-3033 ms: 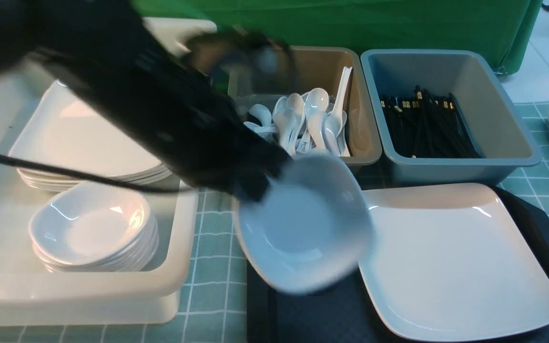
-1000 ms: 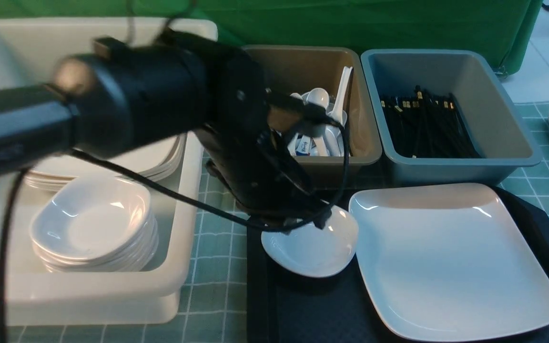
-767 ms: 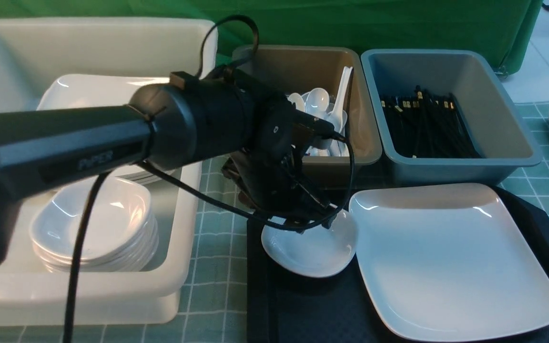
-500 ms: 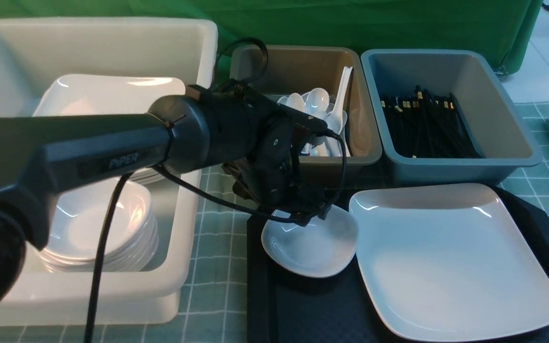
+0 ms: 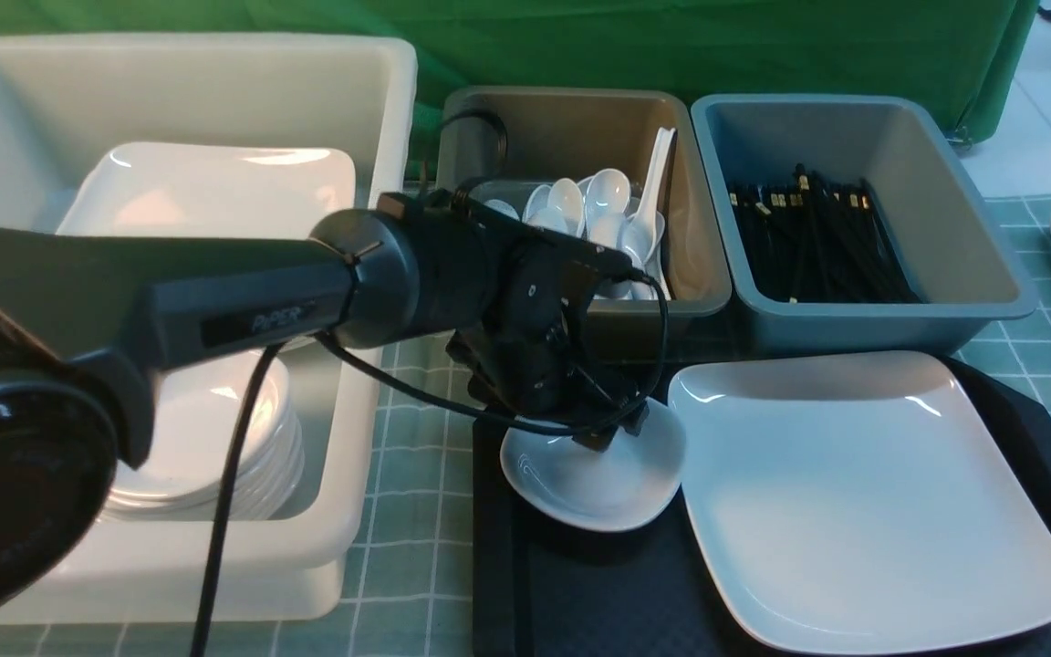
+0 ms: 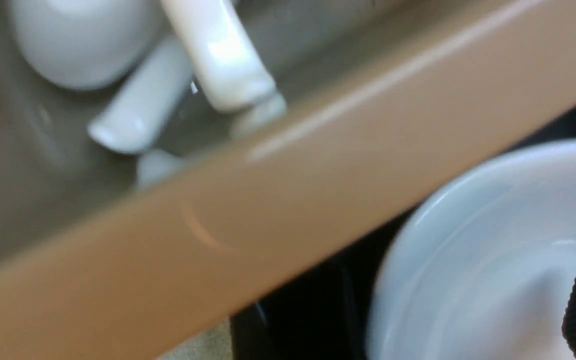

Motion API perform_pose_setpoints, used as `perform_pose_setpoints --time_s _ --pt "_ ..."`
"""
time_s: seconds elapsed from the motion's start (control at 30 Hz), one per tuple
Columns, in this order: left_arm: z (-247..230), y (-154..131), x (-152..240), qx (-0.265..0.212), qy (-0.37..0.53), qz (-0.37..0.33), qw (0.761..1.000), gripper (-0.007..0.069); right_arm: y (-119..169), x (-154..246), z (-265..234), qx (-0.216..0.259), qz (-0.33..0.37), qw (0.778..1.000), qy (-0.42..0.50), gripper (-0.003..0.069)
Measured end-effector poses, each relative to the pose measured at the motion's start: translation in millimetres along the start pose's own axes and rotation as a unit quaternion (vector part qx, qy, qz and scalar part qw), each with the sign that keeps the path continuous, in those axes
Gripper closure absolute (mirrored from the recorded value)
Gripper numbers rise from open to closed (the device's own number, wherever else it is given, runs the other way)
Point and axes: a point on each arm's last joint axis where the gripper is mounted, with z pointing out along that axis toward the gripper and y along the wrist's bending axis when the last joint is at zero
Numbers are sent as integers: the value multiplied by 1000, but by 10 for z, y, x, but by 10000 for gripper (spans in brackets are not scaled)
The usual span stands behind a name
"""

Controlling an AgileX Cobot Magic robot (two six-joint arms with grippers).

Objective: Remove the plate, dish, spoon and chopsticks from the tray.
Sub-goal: Use the left arm to grab a small plate from the dinner plate, then use the left arm to put the small plate into the large storage box on the left

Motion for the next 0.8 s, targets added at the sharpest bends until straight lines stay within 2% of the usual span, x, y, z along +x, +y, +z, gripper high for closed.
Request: perform_pose_setpoints --time_s 0.1,0.2,0.27,0.3,0.33,0.37,0.6,0.8 --pt "20 -3 5 2 2 -1 1000 74 0 0 0 0 0 1000 0 623" --pt "20 -7 22 4 11 -3 1000 148 0 0 0 0 0 1000 0 617" --pt "19 -11 38 6 20 -6 1000 232 1 0 0 0 0 1000 0 615" --pt "1 -13 57 7 33 -7 999 347 1 0 0 0 0 1000 0 614" --pt "-16 -8 64 7 39 -9 999 424 1 0 0 0 0 1000 0 613" --pt "-40 -8 60 9 40 -12 999 452 1 0 0 0 0 1000 0 613" --pt "-168 -19 72 11 62 -18 998 482 1 0 0 -1 0 1000 0 606" --pt "-627 -46 94 15 78 5 997 589 5 -1 0 -3 1 1000 0 603"
